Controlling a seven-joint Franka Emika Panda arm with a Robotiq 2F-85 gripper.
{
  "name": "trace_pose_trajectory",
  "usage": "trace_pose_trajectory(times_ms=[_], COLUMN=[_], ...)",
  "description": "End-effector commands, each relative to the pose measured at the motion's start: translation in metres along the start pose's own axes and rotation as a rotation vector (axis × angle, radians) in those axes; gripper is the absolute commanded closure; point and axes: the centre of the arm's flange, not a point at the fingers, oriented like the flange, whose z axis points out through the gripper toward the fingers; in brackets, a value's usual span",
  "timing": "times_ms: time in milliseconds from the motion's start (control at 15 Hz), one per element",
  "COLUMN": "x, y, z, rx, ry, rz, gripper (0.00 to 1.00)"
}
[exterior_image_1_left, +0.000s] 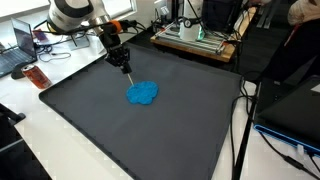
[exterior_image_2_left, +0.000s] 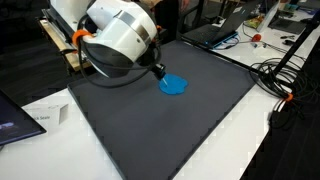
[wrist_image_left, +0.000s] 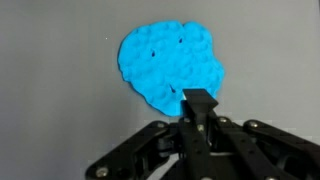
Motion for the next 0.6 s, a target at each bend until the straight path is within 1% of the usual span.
trace_pose_trajectory(times_ms=[0,533], x=[0.022,0.042], y=[-0.015,-0.007], z=[-0.015,-0.017], rx=[0.013,0.054], ry=[-0.088,-0.162], rz=[-0.015,-0.01], gripper=[0.97,0.97])
